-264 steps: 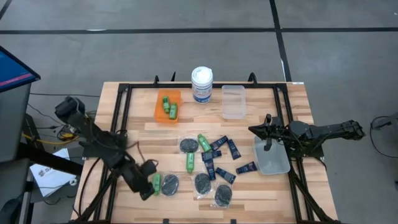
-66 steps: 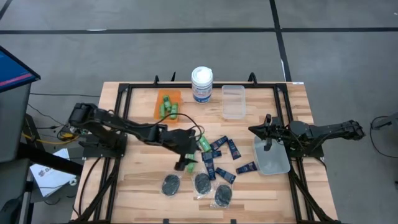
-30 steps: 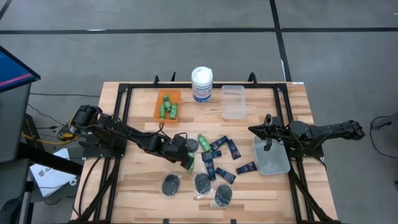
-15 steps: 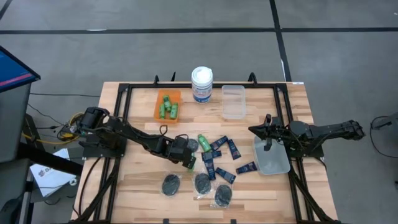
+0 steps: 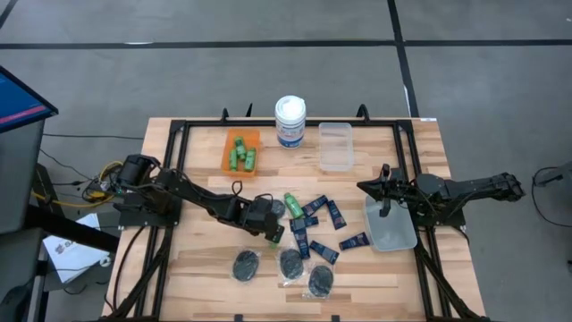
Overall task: Pick & Place Travel size toiletries
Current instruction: Put the green shampoo into the orange bin
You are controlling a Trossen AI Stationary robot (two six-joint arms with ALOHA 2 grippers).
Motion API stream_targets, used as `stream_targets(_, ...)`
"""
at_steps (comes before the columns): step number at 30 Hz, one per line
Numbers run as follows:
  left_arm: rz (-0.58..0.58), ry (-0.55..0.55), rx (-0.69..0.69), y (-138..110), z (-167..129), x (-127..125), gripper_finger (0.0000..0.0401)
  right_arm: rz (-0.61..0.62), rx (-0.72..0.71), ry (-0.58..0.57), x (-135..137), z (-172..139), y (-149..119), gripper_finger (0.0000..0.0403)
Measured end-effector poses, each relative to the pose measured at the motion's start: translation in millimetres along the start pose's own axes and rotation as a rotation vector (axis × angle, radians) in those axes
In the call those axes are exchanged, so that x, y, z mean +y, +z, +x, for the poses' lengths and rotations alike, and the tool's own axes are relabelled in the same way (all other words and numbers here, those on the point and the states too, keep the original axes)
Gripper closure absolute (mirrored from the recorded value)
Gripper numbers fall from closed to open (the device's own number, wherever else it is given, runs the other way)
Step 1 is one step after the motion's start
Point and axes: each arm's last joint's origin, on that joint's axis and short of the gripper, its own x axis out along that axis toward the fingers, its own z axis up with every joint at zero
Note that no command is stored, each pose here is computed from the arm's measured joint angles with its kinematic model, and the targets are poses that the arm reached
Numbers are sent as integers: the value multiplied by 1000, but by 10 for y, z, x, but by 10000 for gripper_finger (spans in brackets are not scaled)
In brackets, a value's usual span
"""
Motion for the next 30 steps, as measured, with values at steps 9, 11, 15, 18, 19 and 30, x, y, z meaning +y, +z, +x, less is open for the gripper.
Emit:
stream_targets(9,-12,-47,-11,28,-14,-43,159,0,0,0,0,0,0,403)
stream_targets(11,-13,-56,-1,35,-30,-47,159,0,0,0,0,0,0,403)
stream_targets(15,-21,-77,-4,41,-36,-67,159,0,0,0,0,0,0,403)
stream_targets(18,-54,-86,34,52,-34,-66,159,0,0,0,0,0,1,403)
stream_targets(19,-57,-91,54,52,-33,-66,159,0,0,0,0,0,0,403)
stream_targets(30,-76,-148,229,81,-35,-79,105,0,0,0,0,0,1,403)
